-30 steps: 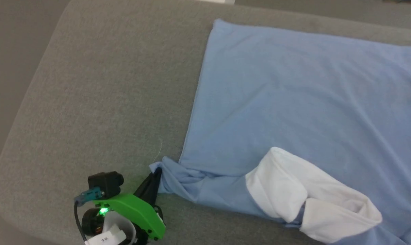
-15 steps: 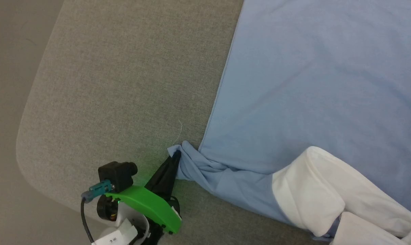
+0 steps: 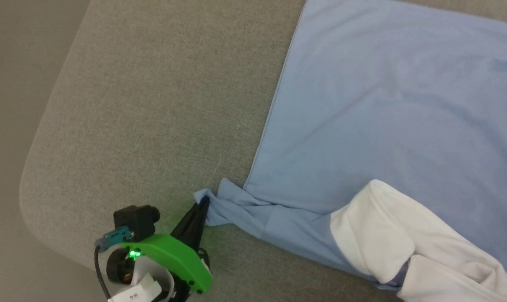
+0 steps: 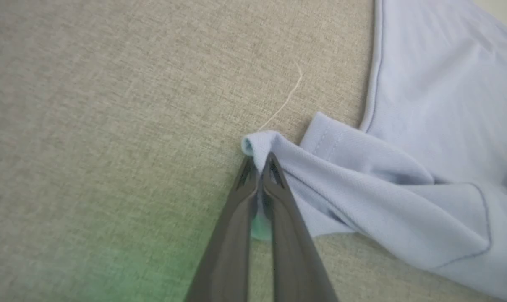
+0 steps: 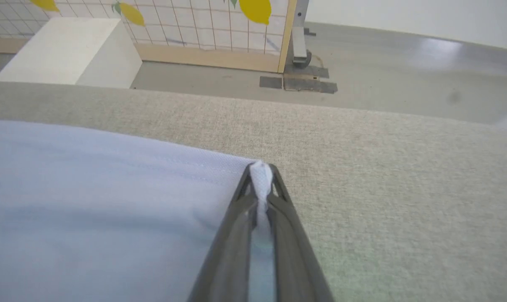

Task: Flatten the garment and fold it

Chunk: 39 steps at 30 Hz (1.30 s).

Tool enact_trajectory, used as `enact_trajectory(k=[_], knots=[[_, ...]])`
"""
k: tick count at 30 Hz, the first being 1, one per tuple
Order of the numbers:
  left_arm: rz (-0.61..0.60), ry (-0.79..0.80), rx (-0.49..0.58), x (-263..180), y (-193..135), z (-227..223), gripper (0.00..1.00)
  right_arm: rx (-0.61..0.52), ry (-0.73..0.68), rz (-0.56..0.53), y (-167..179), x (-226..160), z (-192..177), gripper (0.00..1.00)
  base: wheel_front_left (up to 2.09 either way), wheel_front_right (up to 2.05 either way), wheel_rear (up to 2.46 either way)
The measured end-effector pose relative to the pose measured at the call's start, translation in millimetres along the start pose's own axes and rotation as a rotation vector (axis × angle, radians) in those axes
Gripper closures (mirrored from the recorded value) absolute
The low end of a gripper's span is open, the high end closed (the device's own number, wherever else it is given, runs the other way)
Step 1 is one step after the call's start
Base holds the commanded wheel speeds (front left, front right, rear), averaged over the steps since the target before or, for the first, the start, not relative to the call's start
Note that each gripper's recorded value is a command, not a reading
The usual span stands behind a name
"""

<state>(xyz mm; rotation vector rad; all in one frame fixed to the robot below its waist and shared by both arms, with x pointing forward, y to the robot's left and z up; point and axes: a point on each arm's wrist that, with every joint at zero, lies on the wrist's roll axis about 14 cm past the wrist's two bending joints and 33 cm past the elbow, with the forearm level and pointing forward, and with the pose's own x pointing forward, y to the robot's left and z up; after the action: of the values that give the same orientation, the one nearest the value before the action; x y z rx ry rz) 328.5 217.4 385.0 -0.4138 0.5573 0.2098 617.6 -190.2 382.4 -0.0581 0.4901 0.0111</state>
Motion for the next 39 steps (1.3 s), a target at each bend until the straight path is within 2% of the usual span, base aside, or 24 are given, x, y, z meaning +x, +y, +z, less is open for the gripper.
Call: enact_trajectory(k=[5, 8, 12, 18, 21, 27, 30, 31, 32, 33, 34, 36, 39], knots=[[0.015, 0.020, 0.001, -23, 8, -6, 1.00, 0.063, -0.184, -0.047, -25, -55, -1, 1.00, 0.00, 0.00, 0.00], [-0.007, 0.014, 0.002, -33, 4, -5, 1.00, 0.078, -0.218, -0.112, -50, -96, -11, 1.00, 0.00, 0.00, 0.00], [-0.038, -0.003, 0.020, -39, -2, 1, 1.00, 0.078, -0.190, -0.198, -80, -144, -32, 1.00, 0.00, 0.00, 0.00], [-0.119, -0.013, 0.045, -37, -24, 9, 1.00, 0.151, 0.043, -0.333, -123, -212, -96, 1.00, 0.00, 0.00, 0.00], [-0.163, -0.005, 0.060, -37, -35, 9, 1.00, 0.212, 0.160, -0.367, -134, -237, -120, 1.00, 0.00, 0.00, 0.00], [-0.230, -0.024, 0.080, -39, -54, 14, 1.00, 0.330, 0.415, -0.371, -135, -275, -169, 1.00, 0.00, 0.00, 0.00], [-0.247, -0.031, 0.083, -41, -59, 16, 1.00, 0.368, 0.443, -0.359, -134, -282, -173, 1.00, 0.00, 0.00, 0.00], [-0.249, -0.033, 0.083, -42, -59, 16, 1.00, 0.369, 0.439, -0.358, -133, -282, -172, 0.81, 0.00, 0.00, 0.00], [-0.249, -0.033, 0.083, -42, -59, 16, 1.00, 0.364, 0.433, -0.354, -132, -280, -171, 0.55, 0.00, 0.00, 0.00], [-0.246, -0.033, 0.081, -43, -58, 15, 1.00, 0.352, 0.414, -0.349, -131, -278, -166, 0.35, 0.00, 0.00, 0.00], [-0.241, -0.032, 0.080, -43, -56, 15, 1.00, 0.332, 0.358, -0.344, -130, -272, -155, 0.00, 0.00, 0.00, 0.00], [-0.236, -0.029, 0.078, -43, -54, 14, 1.00, 0.298, 0.261, -0.325, -126, -262, -135, 0.00, 0.00, 0.00, 0.00], [-0.229, -0.023, 0.076, -43, -51, 12, 1.00, 0.231, 0.036, -0.270, -110, -239, -84, 0.00, 0.00, 0.00, 0.00]])
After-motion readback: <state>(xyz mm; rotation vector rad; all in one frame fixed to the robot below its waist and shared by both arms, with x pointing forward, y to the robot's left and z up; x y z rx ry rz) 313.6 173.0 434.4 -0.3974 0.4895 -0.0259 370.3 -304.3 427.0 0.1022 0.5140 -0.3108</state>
